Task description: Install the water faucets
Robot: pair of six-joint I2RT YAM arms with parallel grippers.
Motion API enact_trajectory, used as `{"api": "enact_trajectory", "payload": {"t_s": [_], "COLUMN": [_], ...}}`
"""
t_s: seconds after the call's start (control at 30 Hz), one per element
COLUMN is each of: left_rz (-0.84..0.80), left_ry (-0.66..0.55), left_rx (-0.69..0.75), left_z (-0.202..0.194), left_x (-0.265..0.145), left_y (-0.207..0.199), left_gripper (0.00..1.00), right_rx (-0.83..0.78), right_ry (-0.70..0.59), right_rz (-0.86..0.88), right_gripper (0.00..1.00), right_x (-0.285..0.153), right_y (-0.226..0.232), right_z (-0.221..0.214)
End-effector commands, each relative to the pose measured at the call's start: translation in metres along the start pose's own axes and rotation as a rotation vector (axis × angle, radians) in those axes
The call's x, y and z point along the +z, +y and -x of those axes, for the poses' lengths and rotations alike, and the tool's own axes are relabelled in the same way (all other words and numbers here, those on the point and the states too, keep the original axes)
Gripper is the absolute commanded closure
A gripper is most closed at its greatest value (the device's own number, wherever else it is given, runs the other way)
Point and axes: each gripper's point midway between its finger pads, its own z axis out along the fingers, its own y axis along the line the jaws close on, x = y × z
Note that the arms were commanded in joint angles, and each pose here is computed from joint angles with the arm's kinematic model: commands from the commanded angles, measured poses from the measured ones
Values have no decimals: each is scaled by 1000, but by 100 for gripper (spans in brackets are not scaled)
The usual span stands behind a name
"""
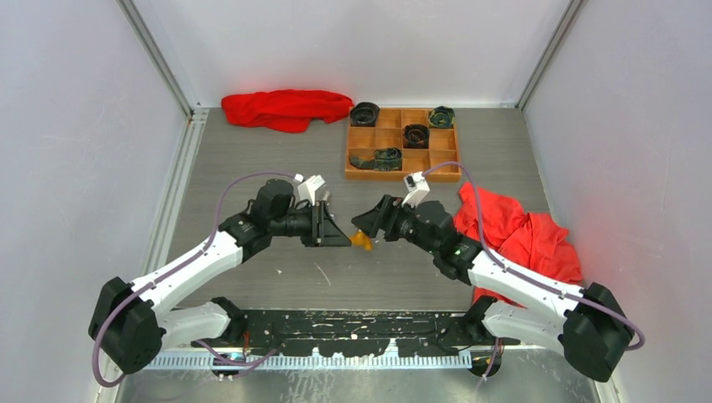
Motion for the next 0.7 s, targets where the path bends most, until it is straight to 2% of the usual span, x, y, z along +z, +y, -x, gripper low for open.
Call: {"api": "enact_trajectory", "payload": {"t_s": [0.0,0.07,0.2,0.27,0.33,0.4,0.67], "left_rz": [-69,-98,-207,-237,-243,-257,-347], "left_ry": [-96,-134,-212,-218,-214,-235,-237], "left_rx": [67,36,-18,-24,-32,-41,-69], "left_z": [23,28,38,38,38,39,41], "left_x": [-10,-11,-15,-15,-15,-16,-20], "left_y": [-29,-30,-36,-39,-39,-40,-51], "left_gripper": [100,100,100,100,100,100,100], "right_rx": [68,88,167,189,204,214,244], "right_ry": [-29,1,35,23,-2,0,20], "right_rz": [286,391,566,625,684,717,744], "right_gripper": [15,11,9,10,16,19,18], "right_x": [-18,-25,-39,-46,-53,-57,-57], "right_y": [37,43,58,63,70,74,73], "right_z": [23,18,9,9,13,13,9]}}
